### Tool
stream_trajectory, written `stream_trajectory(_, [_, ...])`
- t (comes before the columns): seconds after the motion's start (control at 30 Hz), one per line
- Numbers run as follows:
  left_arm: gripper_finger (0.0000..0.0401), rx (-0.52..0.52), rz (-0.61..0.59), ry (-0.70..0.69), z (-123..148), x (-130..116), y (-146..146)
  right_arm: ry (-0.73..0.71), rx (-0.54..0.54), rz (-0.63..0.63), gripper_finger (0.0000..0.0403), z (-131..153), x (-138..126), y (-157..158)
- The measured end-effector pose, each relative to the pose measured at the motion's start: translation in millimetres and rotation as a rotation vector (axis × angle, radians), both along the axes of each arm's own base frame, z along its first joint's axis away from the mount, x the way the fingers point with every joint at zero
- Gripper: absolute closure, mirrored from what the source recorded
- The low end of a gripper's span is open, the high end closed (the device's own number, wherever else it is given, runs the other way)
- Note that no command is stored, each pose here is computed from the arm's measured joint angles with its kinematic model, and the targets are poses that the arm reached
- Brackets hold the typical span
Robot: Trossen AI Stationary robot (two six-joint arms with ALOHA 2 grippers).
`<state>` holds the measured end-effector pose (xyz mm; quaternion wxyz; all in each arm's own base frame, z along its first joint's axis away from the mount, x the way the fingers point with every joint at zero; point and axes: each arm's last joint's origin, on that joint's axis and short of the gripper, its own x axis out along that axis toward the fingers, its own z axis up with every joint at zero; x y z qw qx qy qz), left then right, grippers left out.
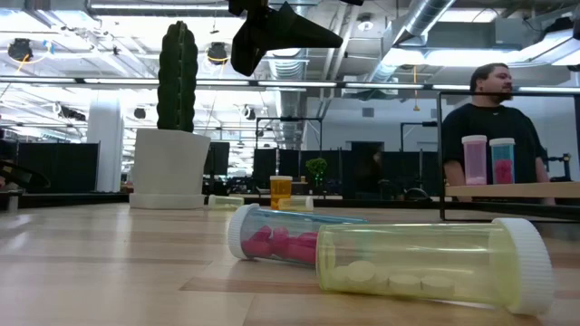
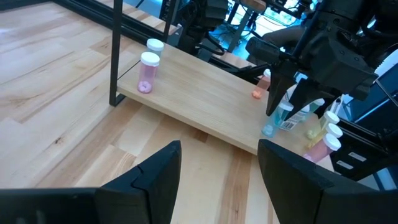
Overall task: Pick and place medicine bottles onto shelf by color
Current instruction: Put the blue pill bottle on the shelf
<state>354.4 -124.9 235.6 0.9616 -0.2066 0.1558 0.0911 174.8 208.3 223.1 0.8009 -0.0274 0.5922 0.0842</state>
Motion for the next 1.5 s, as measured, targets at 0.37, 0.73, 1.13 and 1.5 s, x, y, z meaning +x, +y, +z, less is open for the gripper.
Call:
stream_trajectory(0.37, [0.02, 0.007, -0.003, 0.001, 0.0, 0.0, 0.0, 0.044, 0.073, -0.078, 0.0261, 0.3, 3.0, -0.3])
stream_trajectory(0.73, [0.02, 0.033, -0.023, 0.009, -0.3, -0.1, -0.3, 0.059, 0.137, -0.166, 0.026, 0.9, 5.6, 1.2])
stream_trajectory(1.13, [0.02, 0.043, -0.045, 0.031, -2.2, -0.7, -0.4, 0.078, 0.19, -0.242, 0.026, 1.5, 6.4, 3.4])
stream_trajectory(1.5, [0.02, 0.047, -0.048, 0.031, -2.2, -0.7, -0.6, 0.106, 0.127, -0.202, 0.026, -0.3, 2.7, -1.1])
